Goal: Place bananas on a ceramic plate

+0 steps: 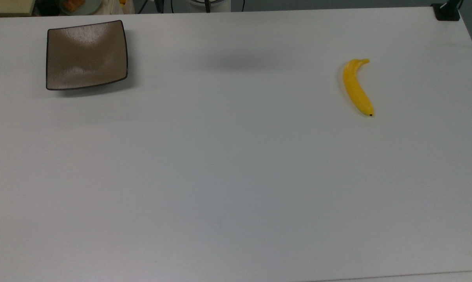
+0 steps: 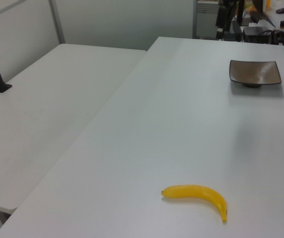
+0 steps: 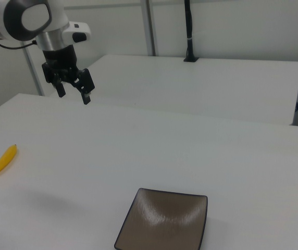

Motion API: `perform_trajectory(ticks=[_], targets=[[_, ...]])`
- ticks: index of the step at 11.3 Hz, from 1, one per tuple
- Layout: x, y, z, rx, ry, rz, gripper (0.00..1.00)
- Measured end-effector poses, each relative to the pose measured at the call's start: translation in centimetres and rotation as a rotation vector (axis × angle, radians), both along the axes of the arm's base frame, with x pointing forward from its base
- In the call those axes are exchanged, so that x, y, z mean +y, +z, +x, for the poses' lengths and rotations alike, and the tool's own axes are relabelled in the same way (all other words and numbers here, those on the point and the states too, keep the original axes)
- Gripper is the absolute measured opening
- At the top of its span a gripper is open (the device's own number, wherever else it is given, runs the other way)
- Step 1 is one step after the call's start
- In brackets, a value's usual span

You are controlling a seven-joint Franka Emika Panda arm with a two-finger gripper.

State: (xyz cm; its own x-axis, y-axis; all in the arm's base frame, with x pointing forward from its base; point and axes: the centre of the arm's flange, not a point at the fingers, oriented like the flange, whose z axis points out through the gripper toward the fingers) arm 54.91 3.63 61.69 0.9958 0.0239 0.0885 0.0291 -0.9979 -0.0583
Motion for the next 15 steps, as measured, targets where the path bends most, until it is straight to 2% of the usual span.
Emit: perform_trajectory(ticks=[9, 12, 15], targets=[[3.8, -0.2, -0.4, 0.000, 0.068, -0.001, 1.00], [8.8, 1.0, -1.3, -0.017, 0.144, 0.043, 1.00], [15.7, 2.7, -3.3, -0.035, 0.147, 0.070, 1.00]])
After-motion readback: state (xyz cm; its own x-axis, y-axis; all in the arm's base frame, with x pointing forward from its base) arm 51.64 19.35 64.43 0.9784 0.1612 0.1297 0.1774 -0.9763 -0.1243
